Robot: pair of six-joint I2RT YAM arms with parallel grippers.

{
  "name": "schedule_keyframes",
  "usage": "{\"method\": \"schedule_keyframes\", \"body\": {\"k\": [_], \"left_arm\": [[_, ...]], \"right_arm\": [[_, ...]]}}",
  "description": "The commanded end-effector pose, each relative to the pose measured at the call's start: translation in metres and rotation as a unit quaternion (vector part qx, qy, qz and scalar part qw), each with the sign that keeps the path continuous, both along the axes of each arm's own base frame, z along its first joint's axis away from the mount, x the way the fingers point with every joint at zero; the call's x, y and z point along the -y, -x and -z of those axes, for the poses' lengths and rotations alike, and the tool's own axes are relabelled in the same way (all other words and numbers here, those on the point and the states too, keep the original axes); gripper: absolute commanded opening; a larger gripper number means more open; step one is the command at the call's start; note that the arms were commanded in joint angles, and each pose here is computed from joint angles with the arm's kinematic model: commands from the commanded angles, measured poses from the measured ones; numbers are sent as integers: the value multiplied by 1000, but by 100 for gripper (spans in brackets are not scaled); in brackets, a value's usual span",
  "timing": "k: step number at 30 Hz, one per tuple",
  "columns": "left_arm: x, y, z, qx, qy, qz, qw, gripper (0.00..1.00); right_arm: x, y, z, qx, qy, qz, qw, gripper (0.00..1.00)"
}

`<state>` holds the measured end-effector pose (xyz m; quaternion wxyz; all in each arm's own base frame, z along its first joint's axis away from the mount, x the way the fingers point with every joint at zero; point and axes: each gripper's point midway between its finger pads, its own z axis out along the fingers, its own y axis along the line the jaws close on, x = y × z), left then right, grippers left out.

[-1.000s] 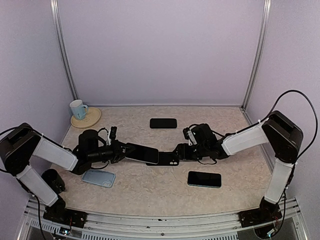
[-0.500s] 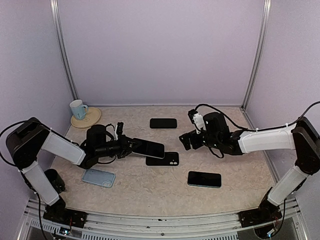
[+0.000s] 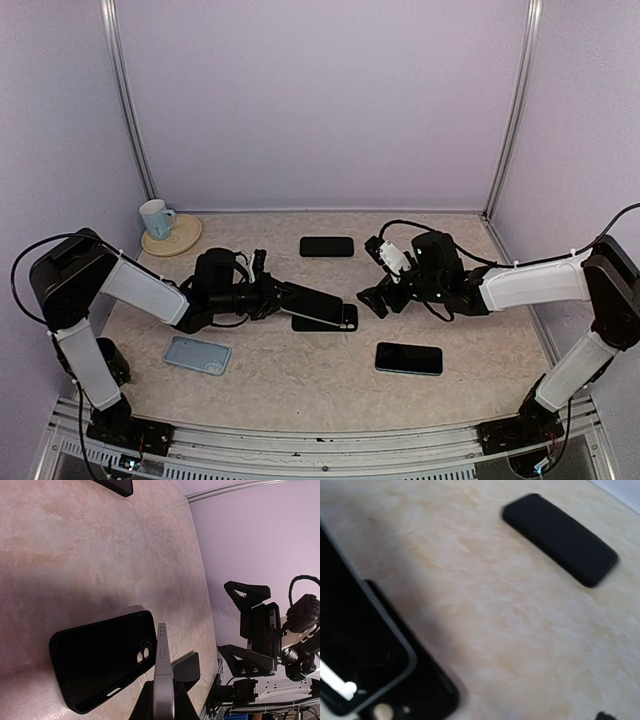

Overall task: Put the phone into the phone case
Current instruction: Install the phone into the phone case.

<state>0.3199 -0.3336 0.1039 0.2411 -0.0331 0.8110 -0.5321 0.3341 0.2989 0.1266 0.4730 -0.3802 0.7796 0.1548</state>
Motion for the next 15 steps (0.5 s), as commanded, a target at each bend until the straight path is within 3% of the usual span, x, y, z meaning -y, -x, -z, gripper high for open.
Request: {"method": "schedule_keyframes", "body": {"k": [1,15], "left_arm": [[10,-10,-10,17,14,-3,1000,0],[19,-19,-1,6,9,-2,1000,0]], "right_arm": [[-10,9,-1,-4,-13,-66,998,100],[-3,0,14,-25,-2,-80,996,99]]}}
